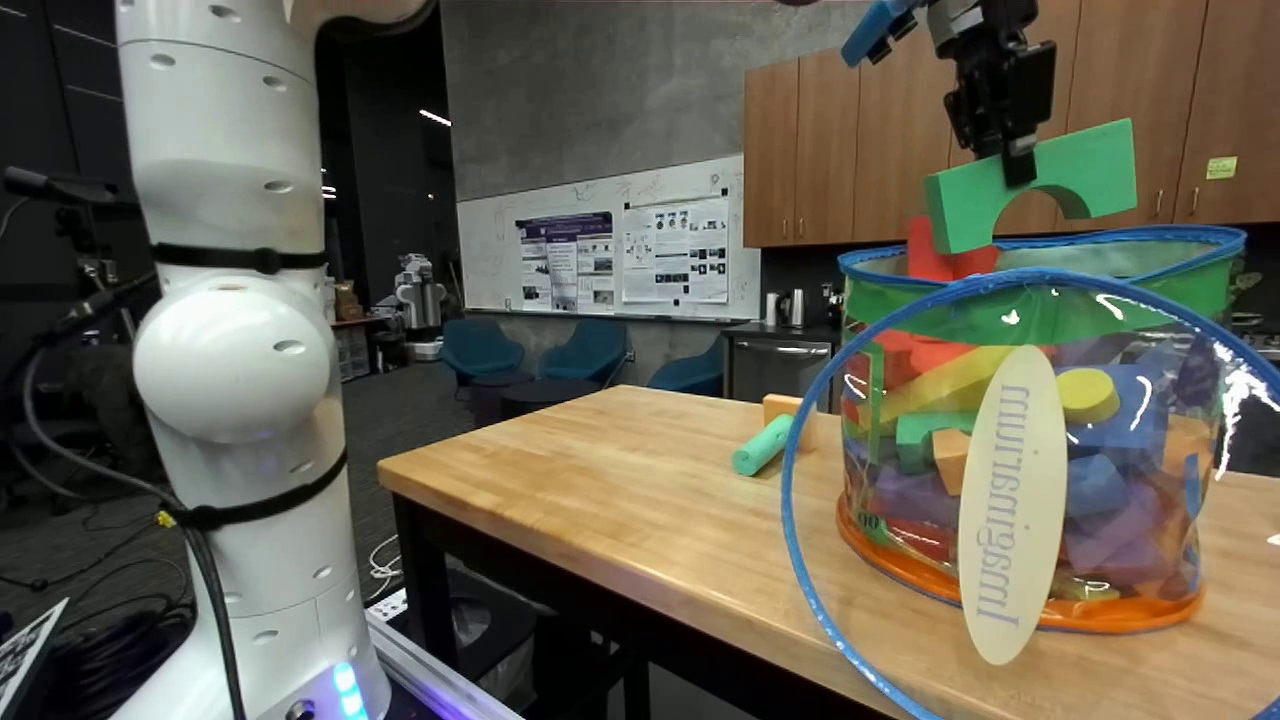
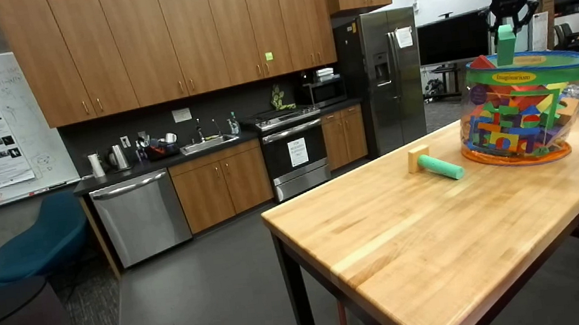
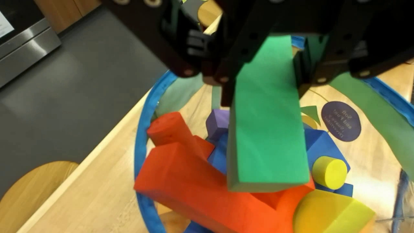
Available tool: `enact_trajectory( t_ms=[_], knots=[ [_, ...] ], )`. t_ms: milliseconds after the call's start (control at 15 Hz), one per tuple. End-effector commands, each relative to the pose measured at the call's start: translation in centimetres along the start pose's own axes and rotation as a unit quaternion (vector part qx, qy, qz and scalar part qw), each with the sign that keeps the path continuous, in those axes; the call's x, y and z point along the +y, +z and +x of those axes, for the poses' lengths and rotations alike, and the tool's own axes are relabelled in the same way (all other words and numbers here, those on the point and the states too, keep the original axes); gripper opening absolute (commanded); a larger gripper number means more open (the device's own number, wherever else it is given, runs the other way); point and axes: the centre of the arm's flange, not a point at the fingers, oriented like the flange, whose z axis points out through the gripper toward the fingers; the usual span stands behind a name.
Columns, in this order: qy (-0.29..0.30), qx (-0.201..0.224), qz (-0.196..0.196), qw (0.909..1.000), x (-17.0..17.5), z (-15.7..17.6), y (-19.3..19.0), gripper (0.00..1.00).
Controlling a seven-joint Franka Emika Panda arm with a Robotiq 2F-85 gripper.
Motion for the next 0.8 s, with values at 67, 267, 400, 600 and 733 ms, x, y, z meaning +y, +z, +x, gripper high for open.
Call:
enact_trajectory(
  t_ms=[67,267,400,600,733],
  knots=[
    [0.009,-0.004,-0.002,0.9999,0.0,1.6,1.4,0.16],
    [0.009,0.0,-0.002,1.0,-0.3,1.8,1.2,0.66],
    [0.006,0.007,0.002,1.0,-0.5,1.8,0.6,0.76],
    [-0.001,0.019,0.01,0.9998,-0.7,1.8,-0.4,0.95],
    [-0.015,0.025,0.015,0.9995,-0.9,1.9,-0.8,1.0]
  ],
)
